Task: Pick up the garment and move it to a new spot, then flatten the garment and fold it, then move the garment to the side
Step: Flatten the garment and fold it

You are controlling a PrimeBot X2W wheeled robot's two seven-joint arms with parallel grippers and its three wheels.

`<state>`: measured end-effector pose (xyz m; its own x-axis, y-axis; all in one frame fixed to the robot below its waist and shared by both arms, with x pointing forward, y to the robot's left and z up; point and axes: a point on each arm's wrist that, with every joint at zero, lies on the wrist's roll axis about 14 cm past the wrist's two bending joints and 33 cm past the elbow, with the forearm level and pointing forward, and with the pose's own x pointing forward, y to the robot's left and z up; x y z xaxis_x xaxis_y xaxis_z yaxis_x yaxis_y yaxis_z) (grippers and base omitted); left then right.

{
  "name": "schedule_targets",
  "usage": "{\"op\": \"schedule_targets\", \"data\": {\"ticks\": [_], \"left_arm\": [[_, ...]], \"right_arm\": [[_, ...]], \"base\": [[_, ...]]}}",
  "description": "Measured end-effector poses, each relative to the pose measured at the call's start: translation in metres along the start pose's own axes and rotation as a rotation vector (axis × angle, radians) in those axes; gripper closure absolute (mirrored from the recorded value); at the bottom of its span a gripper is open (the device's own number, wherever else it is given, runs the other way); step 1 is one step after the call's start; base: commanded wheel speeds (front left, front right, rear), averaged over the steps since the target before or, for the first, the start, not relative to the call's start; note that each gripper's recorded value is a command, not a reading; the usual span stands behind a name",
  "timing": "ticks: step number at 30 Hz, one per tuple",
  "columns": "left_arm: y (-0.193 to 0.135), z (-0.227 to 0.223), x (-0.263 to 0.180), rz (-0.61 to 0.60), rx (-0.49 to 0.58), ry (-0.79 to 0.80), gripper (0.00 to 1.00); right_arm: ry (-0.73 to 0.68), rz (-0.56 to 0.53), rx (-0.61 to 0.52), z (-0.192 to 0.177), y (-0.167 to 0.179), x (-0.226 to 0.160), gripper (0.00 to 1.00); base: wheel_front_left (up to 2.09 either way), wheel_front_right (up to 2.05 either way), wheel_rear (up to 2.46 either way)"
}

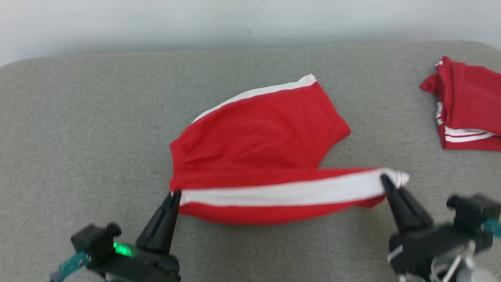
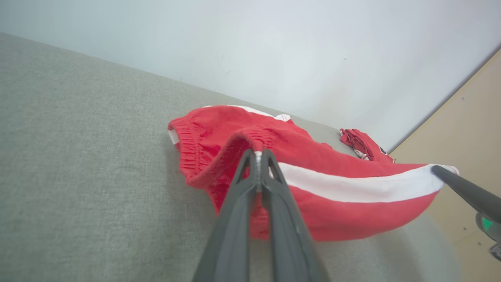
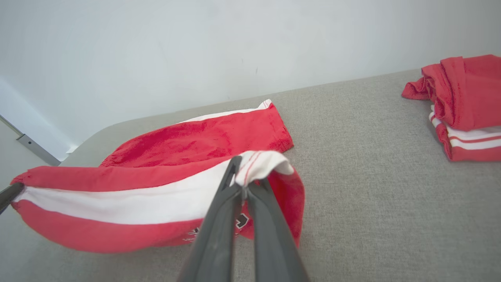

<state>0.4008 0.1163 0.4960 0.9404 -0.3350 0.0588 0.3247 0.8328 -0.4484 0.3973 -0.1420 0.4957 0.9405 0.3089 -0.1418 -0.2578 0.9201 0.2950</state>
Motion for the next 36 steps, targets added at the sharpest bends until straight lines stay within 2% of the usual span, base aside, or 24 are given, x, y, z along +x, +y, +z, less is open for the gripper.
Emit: {"op": "schedule_targets", "data": {"ticks": [7, 14, 15, 22, 29, 30, 31, 32, 33, 36], "left_arm": [[0.000, 0.014, 0.029, -0.024, 0.016, -0.036, 1.00], [0.018, 0.025, 0.066, -0.012, 0.033, -0.048, 1.00], [0.024, 0.027, 0.077, -0.005, 0.032, -0.049, 1.00], [0.047, 0.020, 0.104, 0.024, 0.051, -0.012, 1.00], [0.072, -0.006, 0.112, 0.075, 0.058, 0.062, 1.00], [0.073, -0.008, 0.112, 0.078, 0.057, 0.067, 1.00], [0.076, -0.010, 0.111, 0.085, 0.058, 0.072, 0.63], [0.078, -0.011, 0.110, 0.090, 0.062, 0.077, 0.34], [0.079, -0.010, 0.110, 0.092, 0.070, 0.078, 0.00], [0.079, -0.003, 0.109, 0.094, 0.088, 0.062, 0.00]], "right_arm": [[-0.027, 0.049, -0.086, 0.027, -0.002, 0.054, 1.00], [-0.029, 0.060, -0.127, 0.047, -0.009, 0.125, 1.00], [-0.021, 0.045, -0.120, 0.049, -0.016, 0.146, 1.00], [0.053, 0.023, -0.136, 0.029, -0.022, 0.207, 1.00], [0.125, 0.022, -0.153, -0.008, -0.022, 0.241, 1.00], [0.139, 0.025, -0.164, -0.014, -0.021, 0.243, 0.70], [0.146, 0.031, -0.171, -0.019, -0.019, 0.244, 0.02], [0.147, 0.036, -0.171, -0.021, -0.016, 0.246, 0.00], [0.144, 0.040, -0.169, -0.022, -0.014, 0.246, 0.00], [0.126, 0.033, -0.171, -0.019, -0.016, 0.243, 0.00]], "base": [[0.00, 0.00, 0.00], [0.00, 0.00, 0.00], [0.00, 0.00, 0.00], [0.00, 0.00, 0.00], [0.00, 0.00, 0.00], [0.00, 0.00, 0.00], [0.00, 0.00, 0.00], [0.00, 0.00, 0.00], [0.00, 0.00, 0.00], [0.00, 0.00, 0.00]]}}
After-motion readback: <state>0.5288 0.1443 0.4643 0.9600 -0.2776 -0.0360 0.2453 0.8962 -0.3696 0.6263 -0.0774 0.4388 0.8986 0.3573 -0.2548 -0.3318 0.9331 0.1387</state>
